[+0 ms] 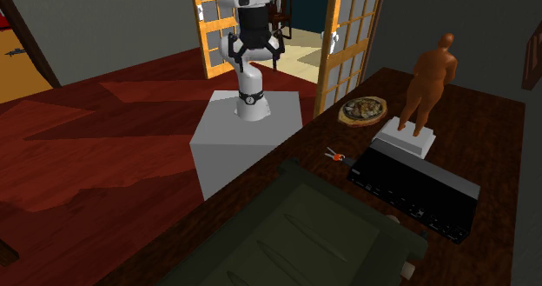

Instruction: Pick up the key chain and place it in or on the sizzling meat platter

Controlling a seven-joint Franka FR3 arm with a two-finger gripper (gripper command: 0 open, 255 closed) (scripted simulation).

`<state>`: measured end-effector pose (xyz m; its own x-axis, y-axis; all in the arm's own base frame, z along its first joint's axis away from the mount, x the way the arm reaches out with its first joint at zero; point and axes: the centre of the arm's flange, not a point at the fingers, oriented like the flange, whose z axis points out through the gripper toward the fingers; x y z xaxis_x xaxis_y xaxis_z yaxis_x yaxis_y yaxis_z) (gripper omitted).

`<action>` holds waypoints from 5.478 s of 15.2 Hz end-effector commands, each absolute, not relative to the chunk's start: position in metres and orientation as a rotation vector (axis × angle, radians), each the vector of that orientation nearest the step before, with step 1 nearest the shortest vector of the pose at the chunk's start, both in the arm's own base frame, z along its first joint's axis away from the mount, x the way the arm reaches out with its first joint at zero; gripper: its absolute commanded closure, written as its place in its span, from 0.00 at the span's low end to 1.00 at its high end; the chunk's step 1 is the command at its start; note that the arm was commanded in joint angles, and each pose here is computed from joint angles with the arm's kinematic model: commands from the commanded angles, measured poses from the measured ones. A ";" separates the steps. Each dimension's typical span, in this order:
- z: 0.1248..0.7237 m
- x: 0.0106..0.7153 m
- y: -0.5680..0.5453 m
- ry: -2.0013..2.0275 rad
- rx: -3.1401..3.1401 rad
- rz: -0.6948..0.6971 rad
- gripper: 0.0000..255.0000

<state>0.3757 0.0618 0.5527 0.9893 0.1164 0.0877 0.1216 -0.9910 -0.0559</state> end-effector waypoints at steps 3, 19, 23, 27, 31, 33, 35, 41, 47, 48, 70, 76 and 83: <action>0.526 0.401 0.102 -0.300 -3.074 -0.127 0.00; 0.409 0.478 0.266 -0.763 -3.039 -0.100 0.00; 0.378 0.490 0.309 -0.878 -3.019 -0.092 0.00; 0.359 0.492 0.313 -0.888 -3.017 -0.092 0.00; 0.335 0.493 0.313 -0.888 -3.017 -0.092 0.00; 0.335 0.493 0.313 -0.888 -3.017 -0.092 0.00; 0.335 0.493 0.313 -0.888 -3.017 -0.092 0.00; 0.335 0.493 0.313 -0.888 -3.017 -0.092 1.00; 0.335 0.493 0.313 -0.888 -3.017 -0.092 1.00; 0.335 0.493 0.312 -0.888 -3.017 -0.092 1.00; 0.446 0.493 0.313 -0.888 -3.017 -0.092 1.00; 0.460 0.458 0.330 -0.888 -3.017 -0.092 1.00; 0.463 0.375 0.371 -0.888 -3.017 -0.092 1.00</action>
